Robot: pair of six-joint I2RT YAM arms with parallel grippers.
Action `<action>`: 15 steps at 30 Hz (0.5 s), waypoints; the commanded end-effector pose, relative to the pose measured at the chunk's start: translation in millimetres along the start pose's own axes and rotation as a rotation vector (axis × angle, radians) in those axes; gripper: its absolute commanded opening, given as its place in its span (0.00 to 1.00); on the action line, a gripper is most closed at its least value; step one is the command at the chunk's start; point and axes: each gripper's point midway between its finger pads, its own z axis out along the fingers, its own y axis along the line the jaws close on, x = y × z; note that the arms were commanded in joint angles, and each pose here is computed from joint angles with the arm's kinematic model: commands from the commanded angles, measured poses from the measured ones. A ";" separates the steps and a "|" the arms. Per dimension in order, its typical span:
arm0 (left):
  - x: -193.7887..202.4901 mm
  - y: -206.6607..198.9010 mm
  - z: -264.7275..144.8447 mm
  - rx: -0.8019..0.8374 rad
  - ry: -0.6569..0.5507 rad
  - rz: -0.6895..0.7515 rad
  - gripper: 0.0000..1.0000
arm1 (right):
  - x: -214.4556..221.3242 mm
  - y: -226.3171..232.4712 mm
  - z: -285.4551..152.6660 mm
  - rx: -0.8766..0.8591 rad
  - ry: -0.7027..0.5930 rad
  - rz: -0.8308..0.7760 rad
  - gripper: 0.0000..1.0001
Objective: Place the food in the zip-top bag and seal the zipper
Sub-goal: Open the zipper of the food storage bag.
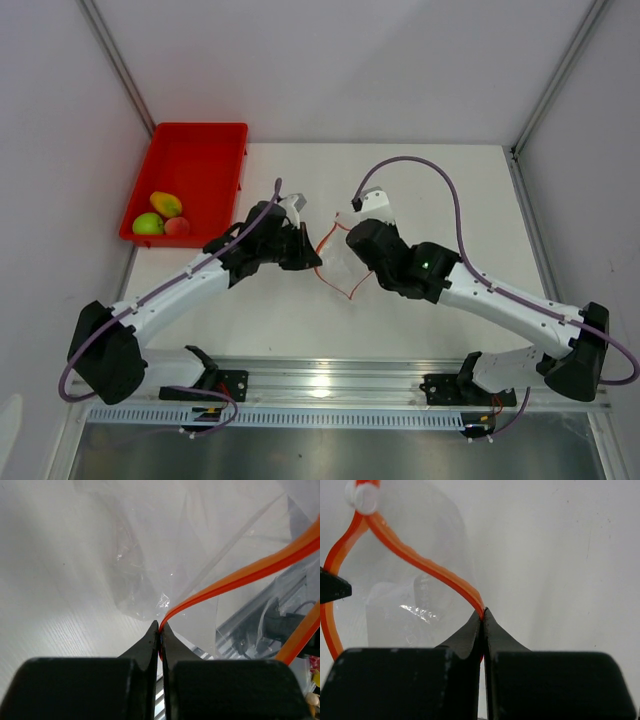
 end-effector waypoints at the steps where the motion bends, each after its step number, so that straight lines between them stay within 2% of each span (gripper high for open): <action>1: -24.2 -10.7 -8.3 0.026 -0.118 0.026 0.05 | -18.3 -3.6 -11.3 0.010 -0.054 0.009 0.00; 3: -26.7 -15.4 -11.3 0.048 -0.136 0.022 0.08 | -21.0 -4.1 -14.2 -0.005 -0.063 -0.008 0.00; 6: -31.8 -31.9 -16.7 0.135 -0.167 0.031 0.04 | -31.8 -15.0 -22.0 0.043 -0.084 -0.024 0.00; 8: -37.6 -51.3 -19.3 0.225 -0.170 0.045 0.03 | -42.1 -32.1 -30.7 0.137 -0.106 -0.054 0.00; 10: -33.8 -59.0 -9.6 0.272 -0.120 0.037 0.01 | -47.7 -41.6 -36.3 0.179 -0.119 -0.076 0.00; 11: -37.6 -78.6 -12.4 0.368 -0.111 0.062 0.01 | -51.7 -47.6 -40.3 0.199 -0.132 -0.077 0.00; 14: -29.6 -99.1 -1.7 0.498 -0.041 0.040 0.01 | -55.1 -53.9 -47.7 0.209 -0.146 -0.079 0.00; 15: -33.7 -110.7 -1.8 0.549 -0.054 0.042 0.01 | -56.6 -57.4 -51.2 0.215 -0.148 -0.078 0.00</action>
